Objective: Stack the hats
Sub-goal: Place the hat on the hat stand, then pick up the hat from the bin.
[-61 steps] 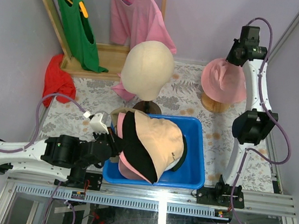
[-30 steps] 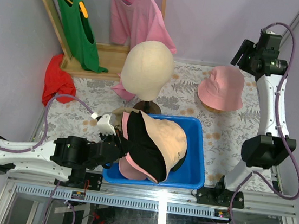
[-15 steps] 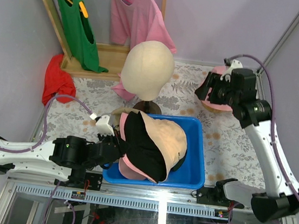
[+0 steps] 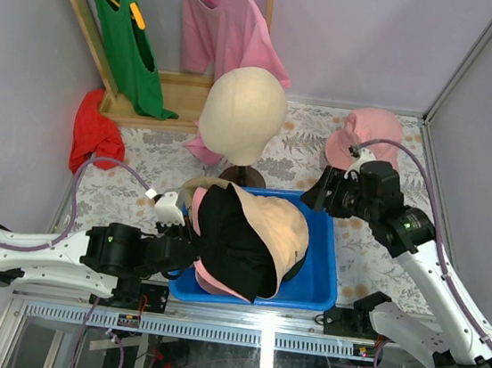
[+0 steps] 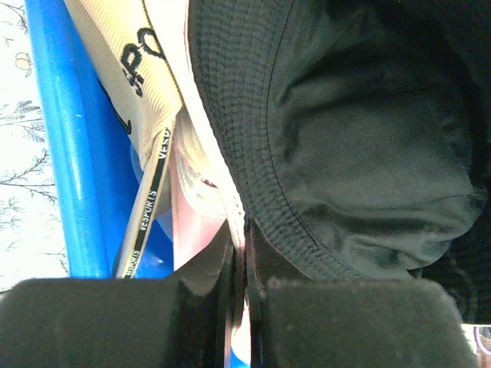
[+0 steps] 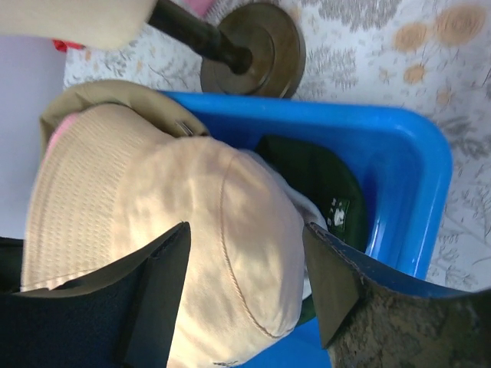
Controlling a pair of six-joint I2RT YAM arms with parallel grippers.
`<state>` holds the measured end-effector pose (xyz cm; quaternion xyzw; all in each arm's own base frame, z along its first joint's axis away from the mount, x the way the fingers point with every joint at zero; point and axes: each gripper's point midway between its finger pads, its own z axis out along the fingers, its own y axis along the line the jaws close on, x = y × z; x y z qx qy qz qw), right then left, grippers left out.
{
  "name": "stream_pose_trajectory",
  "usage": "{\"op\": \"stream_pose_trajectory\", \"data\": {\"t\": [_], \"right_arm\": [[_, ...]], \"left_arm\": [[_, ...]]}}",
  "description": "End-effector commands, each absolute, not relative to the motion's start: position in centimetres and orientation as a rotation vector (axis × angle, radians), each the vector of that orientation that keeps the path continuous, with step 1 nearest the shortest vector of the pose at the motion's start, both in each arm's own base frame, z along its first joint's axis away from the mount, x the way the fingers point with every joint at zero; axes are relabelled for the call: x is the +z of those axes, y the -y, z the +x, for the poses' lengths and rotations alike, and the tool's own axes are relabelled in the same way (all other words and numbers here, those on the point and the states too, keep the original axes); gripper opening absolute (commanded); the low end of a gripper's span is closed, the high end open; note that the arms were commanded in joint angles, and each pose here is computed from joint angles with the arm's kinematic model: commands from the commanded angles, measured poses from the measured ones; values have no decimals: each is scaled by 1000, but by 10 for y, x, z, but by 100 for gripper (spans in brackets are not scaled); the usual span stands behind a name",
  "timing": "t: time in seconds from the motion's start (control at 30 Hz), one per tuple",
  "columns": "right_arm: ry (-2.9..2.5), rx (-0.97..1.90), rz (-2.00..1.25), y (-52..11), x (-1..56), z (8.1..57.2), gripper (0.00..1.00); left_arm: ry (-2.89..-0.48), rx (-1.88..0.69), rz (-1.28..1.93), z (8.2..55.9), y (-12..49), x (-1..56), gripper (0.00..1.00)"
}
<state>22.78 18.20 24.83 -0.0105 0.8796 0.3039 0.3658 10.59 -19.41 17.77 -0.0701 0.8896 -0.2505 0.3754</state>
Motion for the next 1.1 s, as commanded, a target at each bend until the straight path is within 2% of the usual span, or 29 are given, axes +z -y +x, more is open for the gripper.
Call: {"op": "stream_pose_trajectory", "data": {"t": [0.0, 0.47, 0.7, 0.8, 0.9, 0.93, 1.0, 1.07], "right_arm": [[-2263, 883, 3, -196, 238, 219, 67], [-2318, 1067, 61, -218, 205, 210, 72], [-2367, 1149, 94, -228, 192, 205, 71], [-2378, 1183, 113, -231, 185, 203, 60], [-2366, 1184, 112, -231, 189, 204, 34], [-2364, 1174, 109, -231, 191, 205, 22], [-2346, 1152, 97, -229, 202, 208, 8], [-2321, 1121, 89, -225, 215, 211, 3]], "left_arm": [[-2316, -576, -175, 102, 178, 172, 0], [-2309, -575, -164, 104, 182, 174, 0], [-2300, -588, -173, 104, 182, 175, 0], [-2295, -598, -179, 105, 183, 175, 0], [-2293, -601, -181, 105, 183, 173, 0], [-2292, -603, -182, 105, 184, 173, 0], [-2289, -608, -185, 105, 184, 172, 0], [-2289, -609, -186, 105, 184, 171, 0]]}}
